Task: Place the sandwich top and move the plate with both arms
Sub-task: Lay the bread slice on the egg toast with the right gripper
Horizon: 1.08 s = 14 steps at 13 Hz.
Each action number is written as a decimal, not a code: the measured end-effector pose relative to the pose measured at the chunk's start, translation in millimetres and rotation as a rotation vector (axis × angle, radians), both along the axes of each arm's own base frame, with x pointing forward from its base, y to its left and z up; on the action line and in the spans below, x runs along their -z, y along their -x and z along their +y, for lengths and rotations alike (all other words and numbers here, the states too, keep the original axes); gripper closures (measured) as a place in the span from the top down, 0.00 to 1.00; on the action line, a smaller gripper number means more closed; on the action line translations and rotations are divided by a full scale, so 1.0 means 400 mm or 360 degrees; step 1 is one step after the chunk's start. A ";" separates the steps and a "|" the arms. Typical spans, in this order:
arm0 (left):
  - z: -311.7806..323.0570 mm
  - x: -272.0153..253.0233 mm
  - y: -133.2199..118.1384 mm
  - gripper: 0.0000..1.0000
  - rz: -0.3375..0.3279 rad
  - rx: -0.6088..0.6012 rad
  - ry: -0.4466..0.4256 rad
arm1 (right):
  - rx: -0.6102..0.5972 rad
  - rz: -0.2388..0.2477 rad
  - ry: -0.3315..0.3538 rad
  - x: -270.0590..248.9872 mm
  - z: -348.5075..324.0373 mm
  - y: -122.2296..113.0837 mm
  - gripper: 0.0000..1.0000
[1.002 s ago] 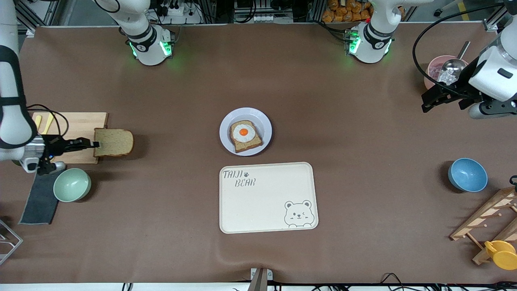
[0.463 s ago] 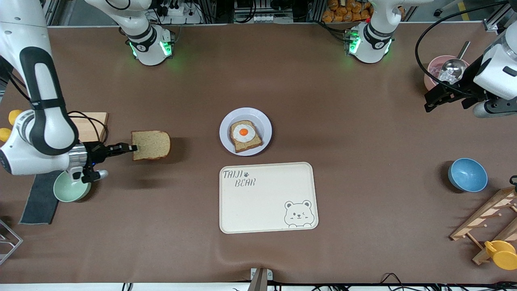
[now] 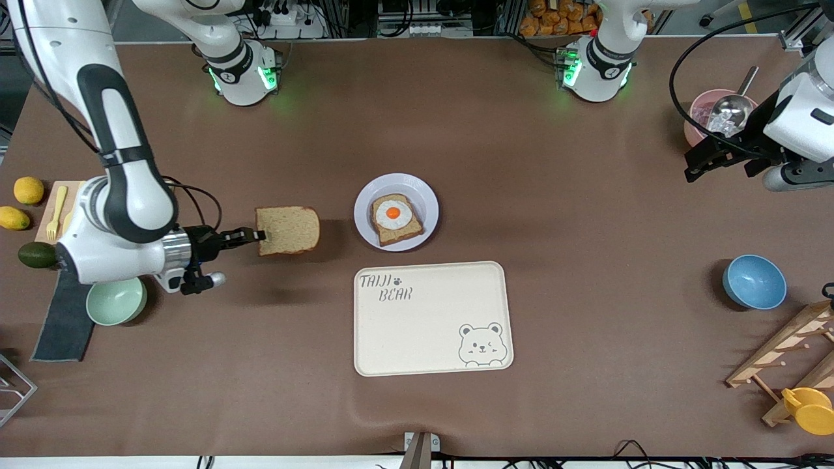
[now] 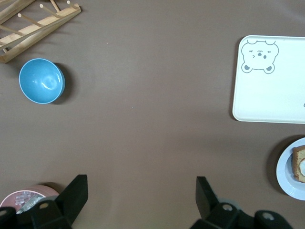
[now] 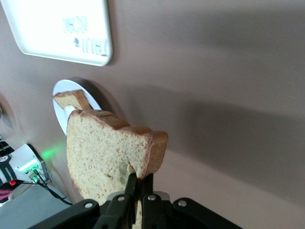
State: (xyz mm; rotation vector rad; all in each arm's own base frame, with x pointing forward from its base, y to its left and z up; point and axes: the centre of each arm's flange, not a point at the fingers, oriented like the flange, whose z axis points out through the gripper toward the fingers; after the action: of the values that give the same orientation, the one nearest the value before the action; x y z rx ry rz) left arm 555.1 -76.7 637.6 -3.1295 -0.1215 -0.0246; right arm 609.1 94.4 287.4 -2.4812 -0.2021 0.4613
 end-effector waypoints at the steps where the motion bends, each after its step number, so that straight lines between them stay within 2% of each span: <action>1: -0.001 0.000 0.000 1.00 0.0000 0.0016 0.0000 | -0.0004 -0.0040 0.0019 -0.002 0.036 0.000 0.07; 3: -0.001 0.000 0.000 1.00 0.0000 0.0043 -0.0001 | 0.0004 -0.0106 0.0041 0.000 0.100 0.018 0.07; 6: -0.001 0.000 0.000 1.00 0.0000 0.0050 -0.0001 | 0.0088 -0.0091 -0.0017 0.032 0.174 0.063 0.07; 9: -0.003 0.003 -0.001 1.00 0.0003 0.0055 -0.0001 | 0.0109 -0.0138 0.0012 0.072 0.240 0.096 0.07; 11: -0.007 0.007 -0.003 1.00 0.0007 0.0060 -0.0001 | 0.0122 -0.0130 -0.0012 0.084 0.284 0.119 0.07; 14: -0.015 0.010 -0.004 1.00 0.0008 0.0069 -0.0001 | 0.0135 -0.0167 -0.0012 0.096 0.353 0.157 0.07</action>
State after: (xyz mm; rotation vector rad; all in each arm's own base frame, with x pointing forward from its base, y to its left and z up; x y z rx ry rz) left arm 556.8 -82.7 633.6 -3.1312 -0.0540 -0.0169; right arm 546.2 235.7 249.1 -2.4977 -0.1395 0.2947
